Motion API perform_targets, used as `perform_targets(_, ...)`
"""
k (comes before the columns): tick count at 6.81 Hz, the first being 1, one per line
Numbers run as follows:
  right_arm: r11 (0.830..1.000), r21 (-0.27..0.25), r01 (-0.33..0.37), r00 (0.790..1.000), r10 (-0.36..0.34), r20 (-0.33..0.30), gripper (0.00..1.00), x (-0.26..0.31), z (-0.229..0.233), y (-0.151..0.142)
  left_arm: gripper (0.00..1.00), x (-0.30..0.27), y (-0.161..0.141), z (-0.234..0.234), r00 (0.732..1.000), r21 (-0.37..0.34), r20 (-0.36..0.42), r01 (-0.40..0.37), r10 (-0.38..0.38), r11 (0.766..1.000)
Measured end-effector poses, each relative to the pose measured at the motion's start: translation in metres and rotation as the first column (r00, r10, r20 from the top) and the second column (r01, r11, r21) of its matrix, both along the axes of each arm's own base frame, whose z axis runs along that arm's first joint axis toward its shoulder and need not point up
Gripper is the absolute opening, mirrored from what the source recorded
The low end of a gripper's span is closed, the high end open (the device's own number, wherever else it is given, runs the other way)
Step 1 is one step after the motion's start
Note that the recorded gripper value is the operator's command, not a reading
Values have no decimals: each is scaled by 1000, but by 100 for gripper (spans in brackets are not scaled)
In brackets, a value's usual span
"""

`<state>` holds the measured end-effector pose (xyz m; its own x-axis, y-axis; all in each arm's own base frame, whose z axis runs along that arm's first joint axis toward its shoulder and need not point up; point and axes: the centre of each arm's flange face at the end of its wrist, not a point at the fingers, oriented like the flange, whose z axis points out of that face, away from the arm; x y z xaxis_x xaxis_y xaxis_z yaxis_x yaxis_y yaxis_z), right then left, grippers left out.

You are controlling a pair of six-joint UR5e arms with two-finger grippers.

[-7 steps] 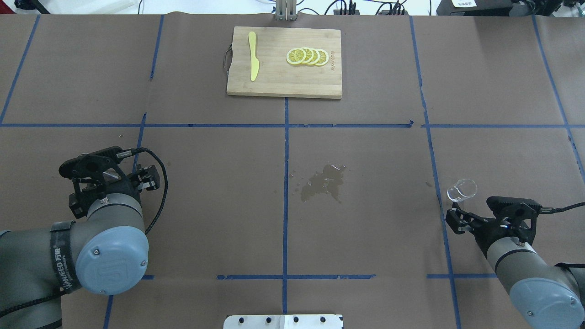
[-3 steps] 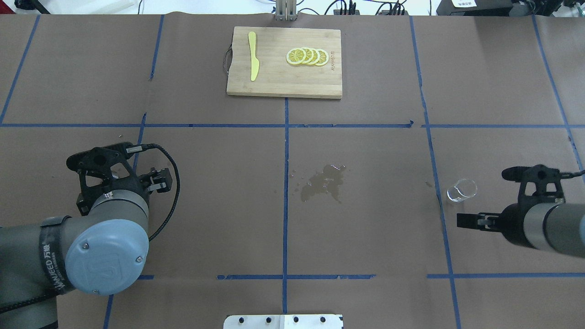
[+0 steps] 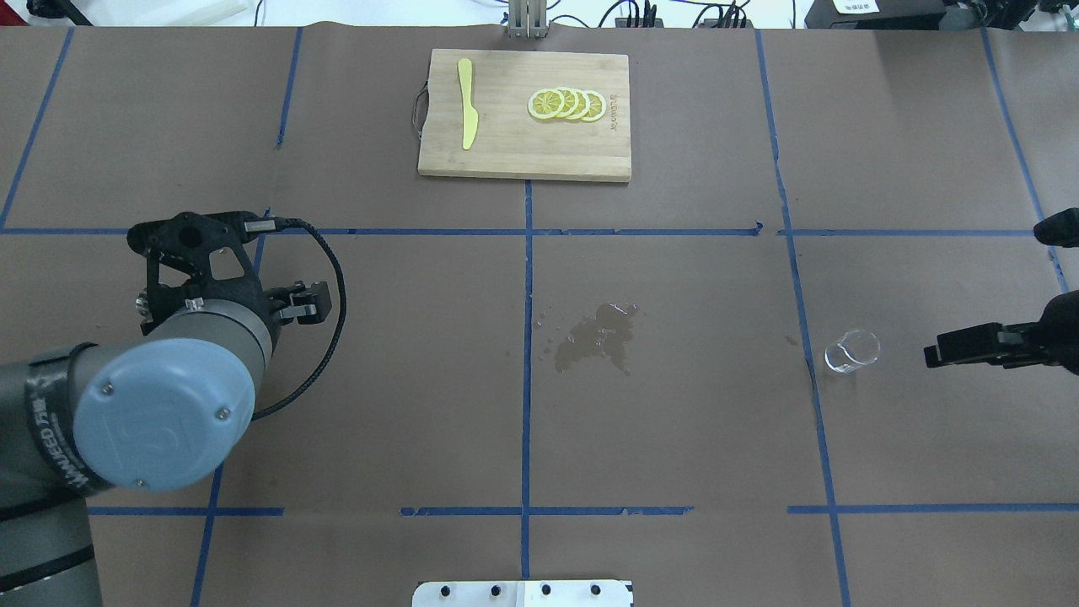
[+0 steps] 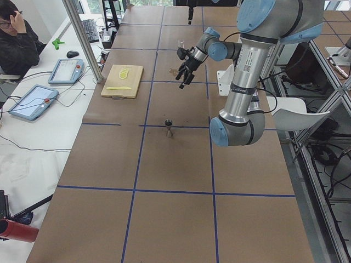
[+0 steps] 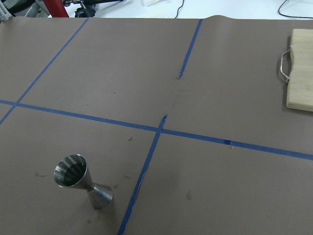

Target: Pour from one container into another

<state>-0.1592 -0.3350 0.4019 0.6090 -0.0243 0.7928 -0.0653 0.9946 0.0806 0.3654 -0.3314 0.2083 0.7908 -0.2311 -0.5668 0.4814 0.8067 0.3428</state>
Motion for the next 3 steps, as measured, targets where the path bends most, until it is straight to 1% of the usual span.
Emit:
perform_targets(1,999,24,31,1000,-31,-6,100,21,6,-17,99,-17,-17,-6,999,27,-2,-53,53,998)
perform_targets(2,995,63,72,997,-69,-40,100,38,16,-37,100,-36,-36,-11,993,68,1,-114,114,991)
perform_targets(3,987,105,123,989,-114,-90,100,55,24,-63,99,-56,-58,-12,983,110,17,-185,184,977)
